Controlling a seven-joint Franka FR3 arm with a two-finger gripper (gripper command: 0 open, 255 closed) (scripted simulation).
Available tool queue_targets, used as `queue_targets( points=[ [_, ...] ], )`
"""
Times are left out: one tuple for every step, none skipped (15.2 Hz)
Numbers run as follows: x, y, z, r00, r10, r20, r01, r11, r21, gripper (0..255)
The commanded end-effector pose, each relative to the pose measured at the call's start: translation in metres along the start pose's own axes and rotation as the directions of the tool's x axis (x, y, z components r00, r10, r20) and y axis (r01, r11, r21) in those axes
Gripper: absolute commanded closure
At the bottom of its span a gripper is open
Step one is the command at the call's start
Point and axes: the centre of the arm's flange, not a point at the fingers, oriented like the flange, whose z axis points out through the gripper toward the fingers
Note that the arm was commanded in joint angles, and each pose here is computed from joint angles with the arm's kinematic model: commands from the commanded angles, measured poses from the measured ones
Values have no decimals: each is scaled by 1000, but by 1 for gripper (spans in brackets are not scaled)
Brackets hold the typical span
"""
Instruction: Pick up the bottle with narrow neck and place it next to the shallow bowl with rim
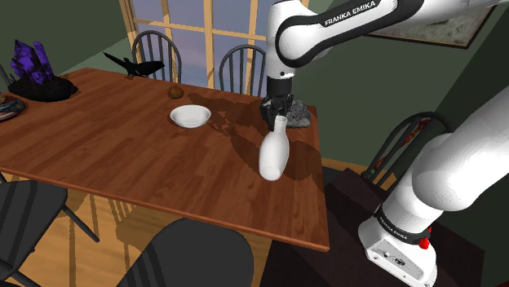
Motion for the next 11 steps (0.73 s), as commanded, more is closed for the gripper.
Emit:
queue_targets(
  points=[
    [0, 0, 0, 1000, 0, 0, 0, 1000, 0, 255],
    [0, 0, 0, 1000, 0, 0, 0, 1000, 0, 255],
    [0, 0, 0, 1000, 0, 0, 0, 1000, 0, 255],
    [0, 0, 0, 1000, 0, 0, 0, 1000, 0, 255],
    [0, 0, 0, 1000, 0, 0, 0, 1000, 0, 255],
    [0, 0, 0, 1000, 0, 0, 0, 1000, 0, 255],
    [0, 0, 0, 1000, 0, 0, 0, 1000, 0, 255],
    [0, 0, 0, 1000, 0, 0, 0, 1000, 0, 255],
    [-1, 0, -5, 1000, 0, 0, 0, 1000, 0, 255],
    [-1, 0, -11, 1000, 0, 0, 0, 1000, 0, 255],
    [-2, 0, -16, 1000, 0, 0, 0, 1000, 0, 255]
  ],
)
